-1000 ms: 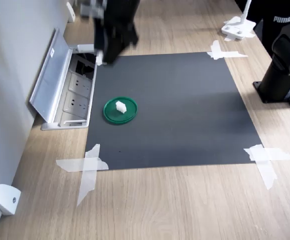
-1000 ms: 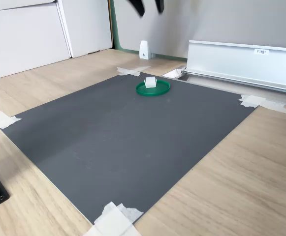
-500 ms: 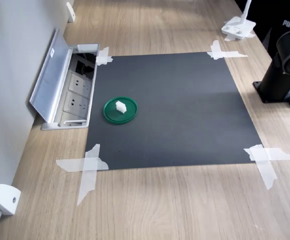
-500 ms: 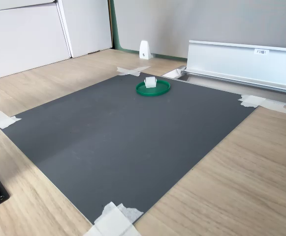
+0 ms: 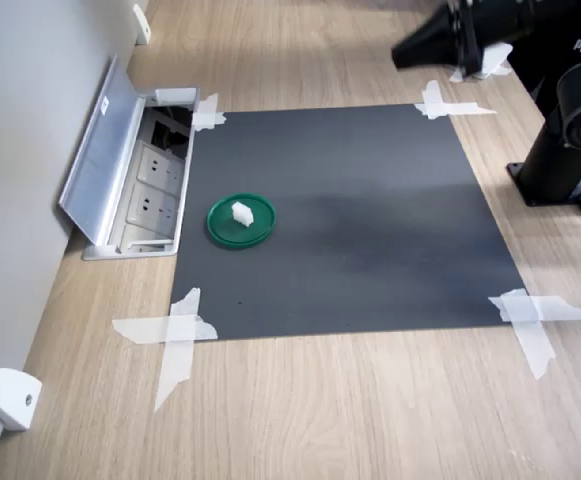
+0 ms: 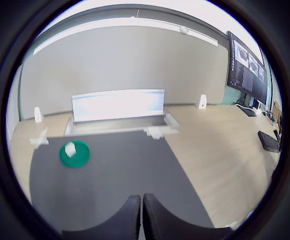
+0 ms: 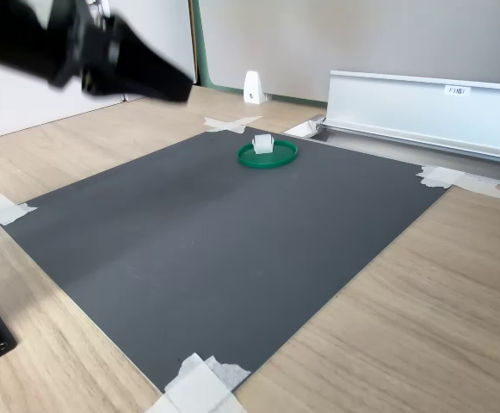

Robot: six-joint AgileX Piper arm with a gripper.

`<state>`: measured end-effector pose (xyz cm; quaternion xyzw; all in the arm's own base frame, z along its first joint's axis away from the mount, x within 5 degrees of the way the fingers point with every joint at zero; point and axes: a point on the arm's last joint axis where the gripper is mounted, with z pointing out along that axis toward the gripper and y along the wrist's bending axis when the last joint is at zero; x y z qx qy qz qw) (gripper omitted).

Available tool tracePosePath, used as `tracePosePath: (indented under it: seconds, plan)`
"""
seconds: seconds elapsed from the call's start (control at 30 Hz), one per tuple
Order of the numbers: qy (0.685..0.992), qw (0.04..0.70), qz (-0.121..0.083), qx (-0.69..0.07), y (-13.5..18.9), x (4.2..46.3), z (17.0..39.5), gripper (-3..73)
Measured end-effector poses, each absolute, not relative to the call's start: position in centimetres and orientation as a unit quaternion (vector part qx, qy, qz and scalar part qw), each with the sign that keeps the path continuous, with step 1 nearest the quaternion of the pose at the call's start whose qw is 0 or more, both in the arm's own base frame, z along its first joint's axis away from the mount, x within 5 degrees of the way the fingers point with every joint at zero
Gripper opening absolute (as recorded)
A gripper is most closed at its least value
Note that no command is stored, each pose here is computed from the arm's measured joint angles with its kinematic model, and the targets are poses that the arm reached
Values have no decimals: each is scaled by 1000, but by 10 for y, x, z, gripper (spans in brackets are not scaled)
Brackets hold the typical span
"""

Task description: Grasp a white terminal and put it on the green lid.

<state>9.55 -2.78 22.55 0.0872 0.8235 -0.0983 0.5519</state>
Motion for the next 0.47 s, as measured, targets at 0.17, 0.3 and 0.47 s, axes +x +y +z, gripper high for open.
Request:
tracePosePath:
  seconds: [0.17,0.3,0.47]
  plan:
    - [809,573,-105,83,-25,85,217,-5]
    - [783,607,-107,85,-22,76,221,-5]
    - [764,631,-99,93,-19,68,218,-6]
